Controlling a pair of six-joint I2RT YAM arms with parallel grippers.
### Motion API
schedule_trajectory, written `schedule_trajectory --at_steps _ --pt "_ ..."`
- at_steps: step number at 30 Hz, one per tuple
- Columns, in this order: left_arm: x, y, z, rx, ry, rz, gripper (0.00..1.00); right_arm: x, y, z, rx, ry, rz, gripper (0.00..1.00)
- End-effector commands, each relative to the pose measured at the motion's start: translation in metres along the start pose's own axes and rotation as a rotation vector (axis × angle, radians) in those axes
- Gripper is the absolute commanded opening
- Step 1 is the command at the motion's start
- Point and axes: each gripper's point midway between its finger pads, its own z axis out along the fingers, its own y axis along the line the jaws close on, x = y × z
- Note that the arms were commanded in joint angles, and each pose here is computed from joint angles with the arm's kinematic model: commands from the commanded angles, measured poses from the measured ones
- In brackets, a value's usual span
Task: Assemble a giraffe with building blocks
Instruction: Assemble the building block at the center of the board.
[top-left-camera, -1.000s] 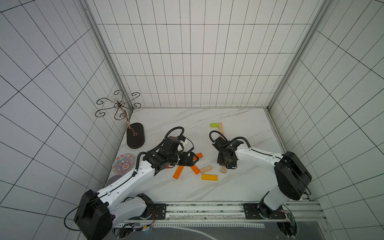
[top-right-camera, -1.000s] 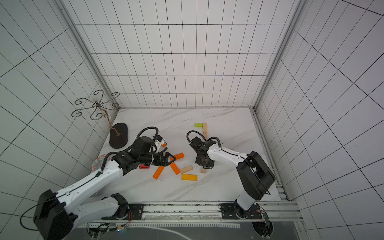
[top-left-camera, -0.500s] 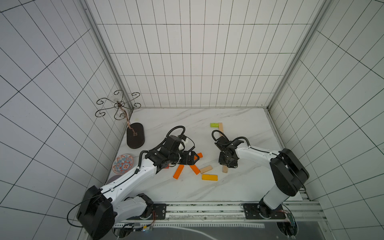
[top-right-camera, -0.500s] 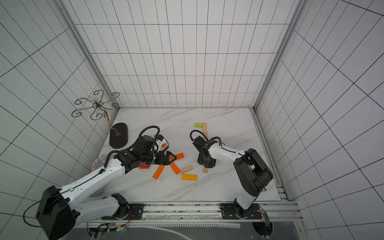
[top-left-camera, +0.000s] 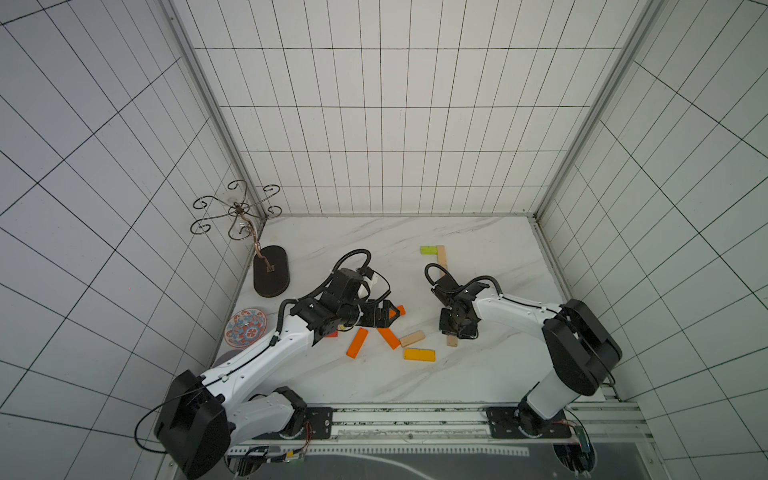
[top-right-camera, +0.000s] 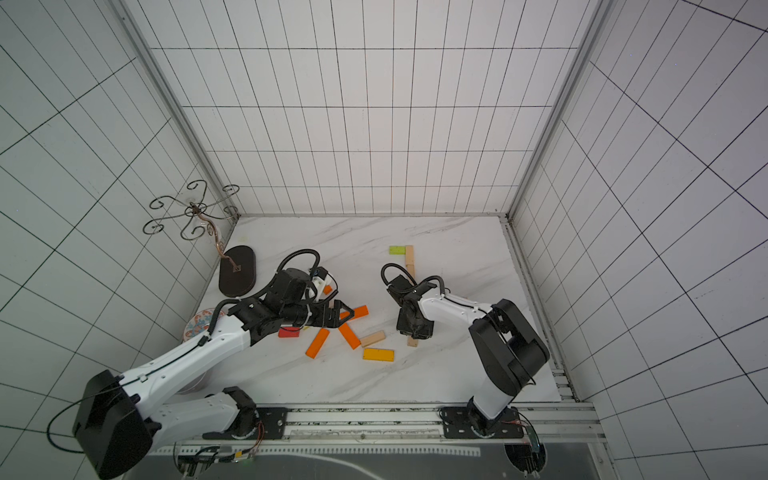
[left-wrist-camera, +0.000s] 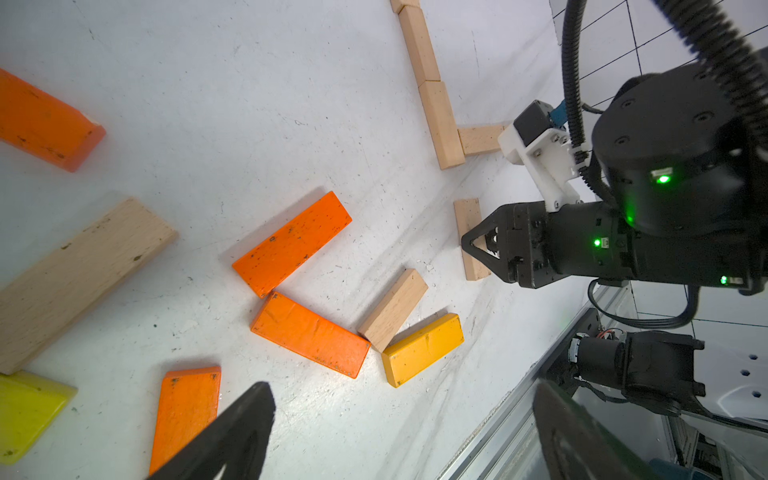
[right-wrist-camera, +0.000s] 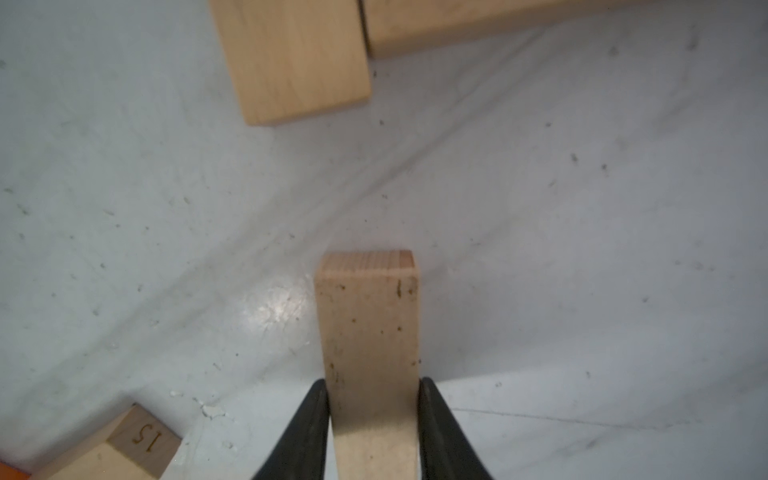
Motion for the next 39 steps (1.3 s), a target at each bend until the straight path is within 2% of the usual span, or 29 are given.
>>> schedule_trajectory --at_steps 1,4,8,27,39 --pt "-0.014 -0.009 -0.005 0.009 -0.039 0.026 0.97 0.012 -0.017 0.013 0.066 0.056 -0.021 0.31" --pt "-0.015 -0.008 -0.006 0.005 -0.043 0.025 0.97 0.007 -0.013 0.013 0.063 0.048 -0.023 0.26" --pt "-0.015 -0.007 -0.006 0.002 -0.043 0.023 0.97 0.000 -0.009 0.011 0.065 0.040 -0.018 0.25" --pt "-0.016 -0.003 -0.006 0.000 -0.046 0.017 0.97 -0.027 -0.006 0.012 0.082 0.013 -0.039 0.24" --pt "-0.016 -0.003 -0.004 0.001 -0.045 0.013 0.97 -0.032 0.000 0.016 0.080 0.020 -0.047 0.25"
